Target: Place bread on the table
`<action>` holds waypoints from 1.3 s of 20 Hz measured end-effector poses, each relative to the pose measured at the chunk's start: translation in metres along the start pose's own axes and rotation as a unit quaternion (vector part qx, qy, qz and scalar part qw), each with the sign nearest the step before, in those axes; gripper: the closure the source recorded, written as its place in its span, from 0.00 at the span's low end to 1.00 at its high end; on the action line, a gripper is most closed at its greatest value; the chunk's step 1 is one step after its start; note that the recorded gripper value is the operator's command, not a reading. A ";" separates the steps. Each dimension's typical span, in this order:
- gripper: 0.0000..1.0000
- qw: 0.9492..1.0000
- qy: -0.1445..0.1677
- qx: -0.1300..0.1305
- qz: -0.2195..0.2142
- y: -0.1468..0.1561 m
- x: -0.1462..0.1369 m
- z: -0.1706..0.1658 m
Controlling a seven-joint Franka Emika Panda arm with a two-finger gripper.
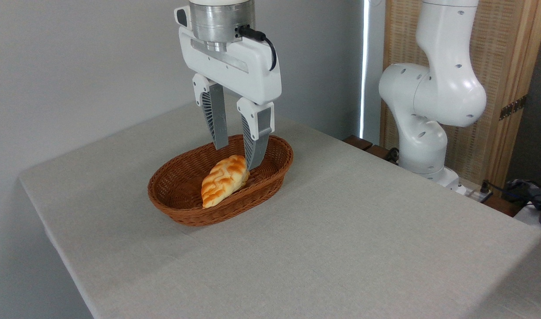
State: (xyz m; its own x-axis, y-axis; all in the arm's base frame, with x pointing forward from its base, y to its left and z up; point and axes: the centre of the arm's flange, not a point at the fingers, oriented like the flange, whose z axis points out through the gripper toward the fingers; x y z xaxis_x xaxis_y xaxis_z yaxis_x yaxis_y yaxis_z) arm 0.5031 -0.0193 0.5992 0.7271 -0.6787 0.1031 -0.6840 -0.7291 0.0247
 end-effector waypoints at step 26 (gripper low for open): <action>0.00 0.999 -0.024 -0.021 -0.025 0.004 -0.002 -0.006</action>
State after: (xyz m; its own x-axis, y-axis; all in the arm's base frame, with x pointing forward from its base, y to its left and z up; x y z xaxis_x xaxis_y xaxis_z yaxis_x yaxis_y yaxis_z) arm 0.4989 -0.0201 0.6048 0.7620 -0.6455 0.0522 -0.6476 -0.7587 0.0708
